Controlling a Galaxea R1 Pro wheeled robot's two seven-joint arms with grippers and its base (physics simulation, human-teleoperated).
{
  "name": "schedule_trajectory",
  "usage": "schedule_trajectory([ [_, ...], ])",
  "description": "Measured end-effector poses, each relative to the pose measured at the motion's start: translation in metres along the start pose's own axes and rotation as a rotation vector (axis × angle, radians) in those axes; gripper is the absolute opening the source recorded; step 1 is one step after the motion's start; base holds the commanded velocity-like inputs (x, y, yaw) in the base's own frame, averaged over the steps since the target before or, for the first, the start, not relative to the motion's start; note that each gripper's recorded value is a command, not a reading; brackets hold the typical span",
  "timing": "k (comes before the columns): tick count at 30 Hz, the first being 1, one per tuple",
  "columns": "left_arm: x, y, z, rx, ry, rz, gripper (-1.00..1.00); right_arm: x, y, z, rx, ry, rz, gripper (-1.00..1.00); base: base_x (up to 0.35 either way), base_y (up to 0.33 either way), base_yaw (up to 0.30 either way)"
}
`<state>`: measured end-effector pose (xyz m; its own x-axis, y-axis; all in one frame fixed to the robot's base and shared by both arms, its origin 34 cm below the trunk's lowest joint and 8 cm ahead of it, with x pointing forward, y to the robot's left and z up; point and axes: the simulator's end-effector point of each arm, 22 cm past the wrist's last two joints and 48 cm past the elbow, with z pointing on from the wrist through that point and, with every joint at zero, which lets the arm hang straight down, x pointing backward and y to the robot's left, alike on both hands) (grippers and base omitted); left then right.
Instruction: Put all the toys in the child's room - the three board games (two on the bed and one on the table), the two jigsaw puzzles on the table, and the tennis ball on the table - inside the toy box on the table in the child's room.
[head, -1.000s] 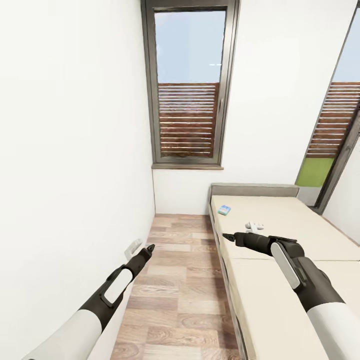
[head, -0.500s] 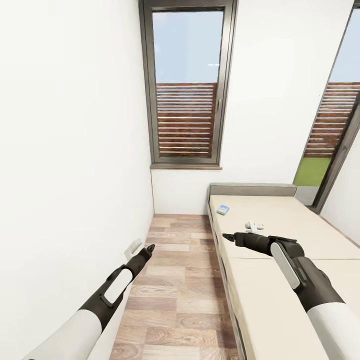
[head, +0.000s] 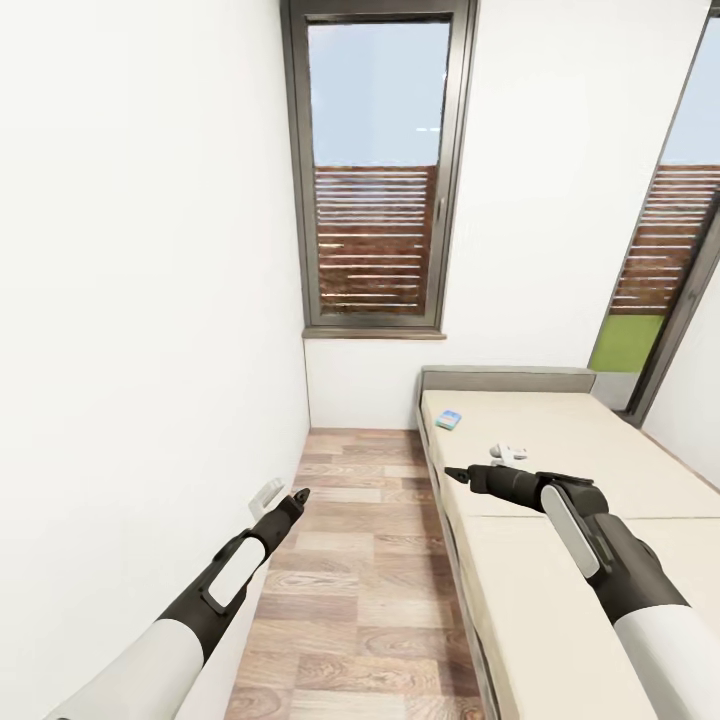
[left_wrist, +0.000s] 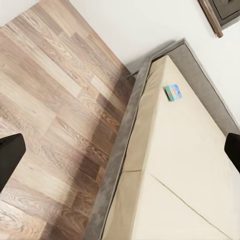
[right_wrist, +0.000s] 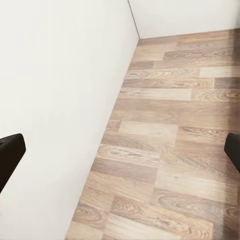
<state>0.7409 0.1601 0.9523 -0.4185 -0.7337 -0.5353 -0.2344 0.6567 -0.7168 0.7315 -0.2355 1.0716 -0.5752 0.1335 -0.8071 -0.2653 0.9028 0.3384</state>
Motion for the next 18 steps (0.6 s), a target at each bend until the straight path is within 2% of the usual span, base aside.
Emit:
schedule_trajectory([
  [18, 0.0004, -0.0003, 0.0, -0.001, 0.0, 0.0, 1.0, 0.0007, 0.0004, 0.0002, -0.001, 0.001, 0.001, 1.0, 0.0, 0.007, 0.0],
])
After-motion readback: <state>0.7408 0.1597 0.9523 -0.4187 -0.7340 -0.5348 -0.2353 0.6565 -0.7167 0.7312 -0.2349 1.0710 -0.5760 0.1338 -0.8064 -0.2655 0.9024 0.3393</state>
